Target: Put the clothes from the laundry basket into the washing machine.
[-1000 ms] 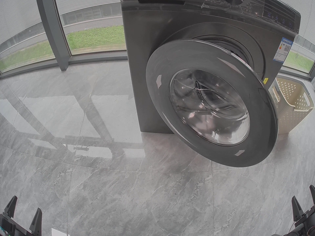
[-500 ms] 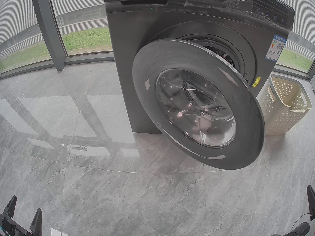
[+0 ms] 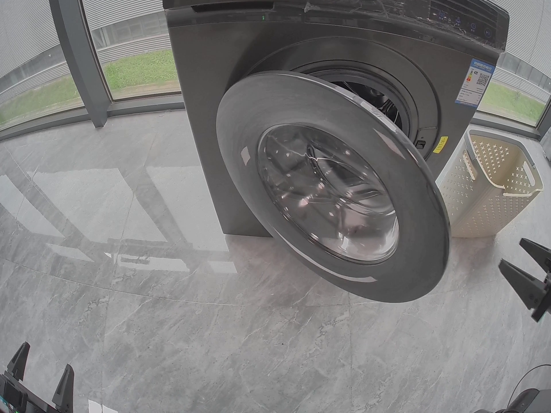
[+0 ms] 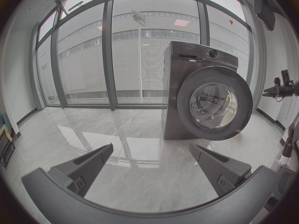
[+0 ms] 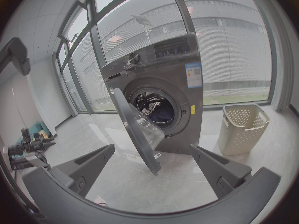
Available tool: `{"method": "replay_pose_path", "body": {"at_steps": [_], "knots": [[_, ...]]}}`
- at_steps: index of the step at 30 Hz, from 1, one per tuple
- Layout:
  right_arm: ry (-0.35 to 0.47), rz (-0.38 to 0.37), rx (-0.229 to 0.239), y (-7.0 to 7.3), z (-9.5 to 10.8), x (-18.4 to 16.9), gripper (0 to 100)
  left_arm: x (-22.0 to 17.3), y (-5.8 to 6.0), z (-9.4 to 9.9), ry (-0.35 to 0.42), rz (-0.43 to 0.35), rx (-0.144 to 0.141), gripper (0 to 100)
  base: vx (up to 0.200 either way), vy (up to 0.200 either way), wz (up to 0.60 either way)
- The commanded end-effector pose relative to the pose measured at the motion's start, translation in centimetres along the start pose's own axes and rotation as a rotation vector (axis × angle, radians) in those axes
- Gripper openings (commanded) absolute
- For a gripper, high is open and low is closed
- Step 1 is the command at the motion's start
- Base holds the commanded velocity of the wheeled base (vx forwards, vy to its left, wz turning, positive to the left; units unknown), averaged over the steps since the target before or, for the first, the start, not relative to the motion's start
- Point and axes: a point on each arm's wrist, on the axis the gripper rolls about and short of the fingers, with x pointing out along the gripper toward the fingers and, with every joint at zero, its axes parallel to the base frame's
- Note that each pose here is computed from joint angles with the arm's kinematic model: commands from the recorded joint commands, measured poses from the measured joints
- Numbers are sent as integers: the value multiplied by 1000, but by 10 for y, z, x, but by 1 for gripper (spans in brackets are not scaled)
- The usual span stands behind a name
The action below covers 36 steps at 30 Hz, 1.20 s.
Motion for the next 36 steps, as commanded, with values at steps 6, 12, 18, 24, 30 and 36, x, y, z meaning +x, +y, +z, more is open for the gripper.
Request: {"method": "replay_pose_path", "body": {"at_steps": [6,12,18,24,30,36], "knots": [[203,175,111,52,-43,125,100,1,0,-5,9,1,8,100,0,0,0],[265,207,61,54,-57,134,100,1,0,-5,9,-3,9,100,0,0,0],[263,185,58,52,-60,146,100,1,0,-5,9,-3,8,100,0,0,0],[160,64,60,22,-48,151,100,1,0,-5,9,-3,9,100,167,-167,0],[99,-19,48,-6,-33,137,100,1,0,-5,9,-5,9,100,33,-33,0],[99,-56,53,-19,-34,125,100,1,0,-5,9,-5,11,100,0,0,0]]}}
